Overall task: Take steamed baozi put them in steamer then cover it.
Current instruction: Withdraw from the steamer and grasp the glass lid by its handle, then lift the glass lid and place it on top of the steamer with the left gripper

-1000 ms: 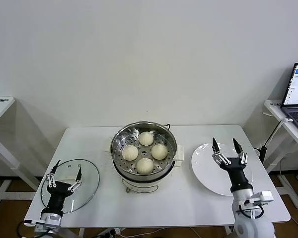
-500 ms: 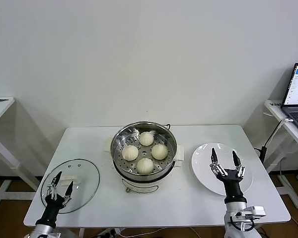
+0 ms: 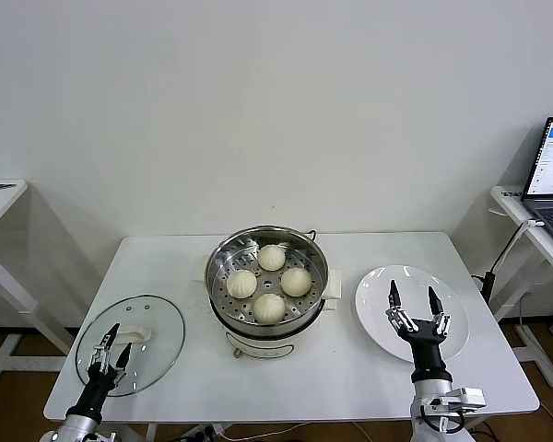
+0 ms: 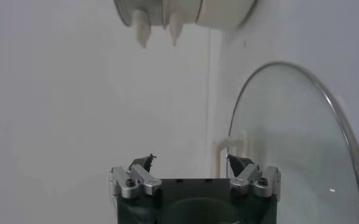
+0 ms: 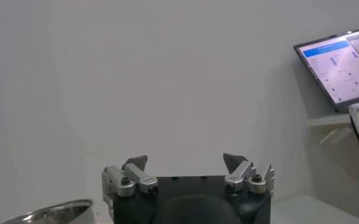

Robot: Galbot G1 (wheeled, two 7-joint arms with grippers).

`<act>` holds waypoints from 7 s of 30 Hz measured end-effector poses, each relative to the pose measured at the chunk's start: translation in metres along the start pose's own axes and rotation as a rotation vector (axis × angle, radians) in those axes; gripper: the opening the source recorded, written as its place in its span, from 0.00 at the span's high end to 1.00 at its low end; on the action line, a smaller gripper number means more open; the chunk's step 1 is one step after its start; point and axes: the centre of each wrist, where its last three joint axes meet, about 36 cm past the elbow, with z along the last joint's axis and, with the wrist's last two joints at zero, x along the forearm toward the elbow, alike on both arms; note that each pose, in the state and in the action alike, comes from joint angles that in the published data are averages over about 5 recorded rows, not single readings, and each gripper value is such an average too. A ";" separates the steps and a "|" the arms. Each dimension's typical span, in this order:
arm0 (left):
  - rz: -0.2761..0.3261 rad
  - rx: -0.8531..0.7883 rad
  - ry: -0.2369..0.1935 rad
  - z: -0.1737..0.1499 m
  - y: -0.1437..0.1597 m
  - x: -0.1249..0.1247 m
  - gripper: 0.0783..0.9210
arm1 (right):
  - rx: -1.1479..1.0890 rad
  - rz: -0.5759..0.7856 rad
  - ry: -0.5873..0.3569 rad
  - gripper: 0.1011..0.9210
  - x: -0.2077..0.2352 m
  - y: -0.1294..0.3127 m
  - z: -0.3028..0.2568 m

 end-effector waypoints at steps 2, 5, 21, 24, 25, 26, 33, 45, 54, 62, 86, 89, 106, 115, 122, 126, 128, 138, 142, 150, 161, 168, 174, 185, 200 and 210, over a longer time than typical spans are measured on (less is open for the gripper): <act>0.001 -0.010 0.005 0.001 -0.001 -0.004 0.12 | 0.002 0.001 0.001 0.12 0.000 0.000 0.001; -0.002 -0.022 0.014 0.003 -0.002 -0.010 0.12 | 0.007 0.001 0.002 0.12 0.001 -0.001 0.003; -0.023 -0.048 0.046 0.000 -0.005 -0.045 0.12 | 0.027 -0.002 0.014 0.12 0.005 -0.003 0.014; -0.029 -0.051 0.052 0.000 -0.005 -0.051 0.12 | 0.031 -0.003 0.016 0.12 0.006 -0.004 0.016; -0.029 -0.052 0.053 0.000 -0.006 -0.053 0.12 | 0.033 -0.004 0.017 0.12 0.006 -0.004 0.017; -0.030 -0.053 0.054 0.000 -0.006 -0.055 0.12 | 0.034 -0.005 0.018 0.12 0.007 -0.004 0.017; -0.021 -0.054 0.061 -0.001 -0.013 -0.063 0.33 | 0.041 -0.008 0.023 0.12 0.008 -0.005 0.022; -0.015 -0.049 0.065 -0.004 -0.017 -0.064 0.77 | 0.045 -0.007 0.021 0.12 0.005 -0.006 0.028; -0.060 -0.064 0.074 -0.008 0.000 -0.056 0.87 | 0.041 -0.008 0.019 0.12 0.000 -0.006 0.032; -0.152 -0.096 0.101 -0.003 0.053 -0.043 0.87 | 0.042 -0.014 0.013 0.12 -0.003 -0.006 0.030; -0.170 0.027 0.061 -0.156 0.223 -0.068 0.87 | 0.048 0.020 -0.018 0.12 -0.002 -0.012 0.022; -0.158 0.032 0.040 -0.180 0.226 -0.075 0.87 | 0.051 0.028 -0.017 0.12 0.000 -0.013 0.022; -0.121 0.016 -0.036 -0.290 0.215 -0.125 0.87 | 0.071 0.060 -0.010 0.12 0.006 -0.019 0.026; -0.101 0.015 -0.041 -0.324 0.207 -0.143 0.87 | 0.075 0.062 -0.005 0.12 0.004 -0.018 0.029; -0.088 0.024 -0.036 -0.337 0.203 -0.150 0.87 | 0.078 0.063 0.000 0.12 0.004 -0.020 0.031; -0.076 0.021 -0.031 -0.340 0.198 -0.153 0.87 | 0.079 0.062 0.001 0.12 0.003 -0.020 0.031; -0.073 0.022 -0.030 -0.342 0.196 -0.153 0.87 | 0.078 0.061 0.000 0.12 0.002 -0.020 0.032; -0.061 0.032 -0.031 -0.348 0.190 -0.151 0.87 | 0.080 0.054 0.006 0.12 0.003 -0.018 0.036; -0.055 0.033 -0.032 -0.350 0.186 -0.151 0.87 | 0.083 0.055 0.006 0.12 0.004 -0.019 0.036; -0.052 0.034 -0.029 -0.351 0.183 -0.153 0.87 | 0.086 0.053 0.007 0.12 0.004 -0.019 0.036; -0.049 0.026 -0.025 -0.350 0.178 -0.155 0.87 | 0.085 0.049 0.005 0.12 0.001 -0.019 0.037; -0.048 0.020 -0.021 -0.348 0.176 -0.157 0.87 | 0.085 0.046 0.007 0.12 0.000 -0.018 0.038; -0.048 0.016 -0.021 -0.346 0.175 -0.157 0.87 | 0.085 0.045 0.007 0.12 0.000 -0.019 0.039; -0.053 0.003 -0.028 -0.343 0.172 -0.154 0.82 | 0.088 0.044 0.008 0.12 -0.001 -0.020 0.040; -0.082 -0.002 -0.049 -0.337 0.174 -0.135 0.32 | 0.100 0.048 0.007 0.12 -0.001 -0.026 0.041; -0.106 0.052 -0.084 -0.327 0.187 -0.093 0.12 | 0.103 0.043 0.009 0.12 -0.003 -0.028 0.044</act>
